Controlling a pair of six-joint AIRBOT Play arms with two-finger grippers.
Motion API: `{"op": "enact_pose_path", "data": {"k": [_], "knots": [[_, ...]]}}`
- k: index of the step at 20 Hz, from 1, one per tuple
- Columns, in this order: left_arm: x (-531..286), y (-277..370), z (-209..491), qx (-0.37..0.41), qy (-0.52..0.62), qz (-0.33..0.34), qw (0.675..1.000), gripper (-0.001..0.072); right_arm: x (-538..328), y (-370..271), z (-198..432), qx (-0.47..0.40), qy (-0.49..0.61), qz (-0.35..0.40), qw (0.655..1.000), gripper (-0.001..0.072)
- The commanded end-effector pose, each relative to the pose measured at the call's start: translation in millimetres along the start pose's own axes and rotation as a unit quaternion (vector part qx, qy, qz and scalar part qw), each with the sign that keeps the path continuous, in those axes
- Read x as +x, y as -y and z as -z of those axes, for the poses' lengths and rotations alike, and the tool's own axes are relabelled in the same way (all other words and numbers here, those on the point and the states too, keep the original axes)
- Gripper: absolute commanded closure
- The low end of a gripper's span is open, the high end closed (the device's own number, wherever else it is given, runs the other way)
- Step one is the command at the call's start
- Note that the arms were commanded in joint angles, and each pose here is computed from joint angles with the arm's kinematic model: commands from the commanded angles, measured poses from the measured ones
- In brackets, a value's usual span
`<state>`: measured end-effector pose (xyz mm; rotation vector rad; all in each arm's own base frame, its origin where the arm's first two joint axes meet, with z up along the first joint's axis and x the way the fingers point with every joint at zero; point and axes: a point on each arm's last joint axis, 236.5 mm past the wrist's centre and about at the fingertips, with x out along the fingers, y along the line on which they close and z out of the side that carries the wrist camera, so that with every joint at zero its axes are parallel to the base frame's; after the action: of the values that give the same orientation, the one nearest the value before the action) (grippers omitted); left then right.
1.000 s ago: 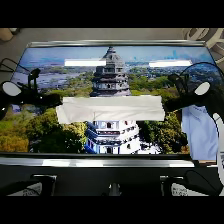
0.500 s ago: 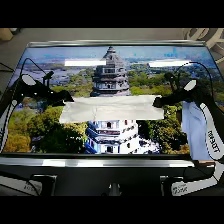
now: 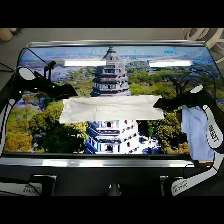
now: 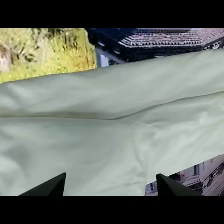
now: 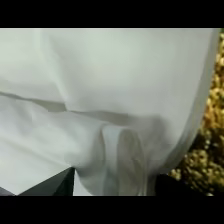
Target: Fold the shirts.
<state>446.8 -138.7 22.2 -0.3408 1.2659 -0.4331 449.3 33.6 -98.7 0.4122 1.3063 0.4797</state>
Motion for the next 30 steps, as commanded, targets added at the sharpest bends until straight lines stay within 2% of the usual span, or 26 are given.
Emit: {"op": "enact_pose_path", "data": {"k": [1, 2, 3, 4, 5, 8, 11, 16, 18, 20, 22, 25, 30], "knots": [[15, 38, 1, 0.040, 0.007, 0.011, 0.999, 0.0162, 22, -12, 5, 0.016, -0.017, -0.022, 0.999, 0.0319], [21, 49, 1, 0.050, 0.011, 0.014, 0.999, 0.0333, 21, -17, 2, 0.017, -0.011, -0.027, 0.999, 0.0642], [28, 59, -1, 0.059, 0.018, 0.017, 0.998, 0.0497, 16, -24, -4, 0.016, 0.001, -0.036, 0.999, 0.0687], [37, 70, -3, 0.064, 0.026, 0.020, 0.997, 0.0661, 6, -36, -13, -0.003, 0.021, -0.046, 0.999, 0.0687], [48, 83, -5, 0.059, 0.036, 0.028, 0.997, 0.0679, -8, -50, -21, -0.028, 0.041, -0.055, 0.997, 0.0688], [101, 134, 12, 0.018, 0.018, 0.087, 0.996, 0.0679, -67, -97, -36, -0.093, 0.094, -0.054, 0.990, 0.0689], [158, 176, 45, -0.036, -0.027, 0.145, 0.988, 0.0679, -122, -147, -21, -0.143, 0.112, -0.064, 0.981, 0.0689], [211, 253, 64, -0.198, -0.042, 0.273, 0.940, 0.0679, -190, -212, 28, -0.178, 0.114, -0.071, 0.975, 0.0688], [219, 282, 65, -0.226, -0.022, 0.307, 0.924, 0.0679, -206, -218, 44, -0.181, 0.113, -0.050, 0.976, 0.0688], [216, 302, 72, -0.210, -0.024, 0.340, 0.917, 0.0680, -213, -212, 47, -0.183, 0.119, -0.019, 0.976, 0.0688], [198, 294, 57, -0.144, 0.000, 0.345, 0.927, 0.0682, -212, -209, 35, -0.182, 0.138, -0.010, 0.973, 0.0688], [132, 245, -6, -0.063, 0.074, 0.305, 0.947, 0.0682, -179, -230, 14, -0.204, 0.144, -0.024, 0.968, 0.0688], [-62, 144, -87, 0.012, 0.228, 0.200, 0.953, 0.0682, -43, -325, -9, -0.230, 0.140, -0.115, 0.956, 0.0687]]}}
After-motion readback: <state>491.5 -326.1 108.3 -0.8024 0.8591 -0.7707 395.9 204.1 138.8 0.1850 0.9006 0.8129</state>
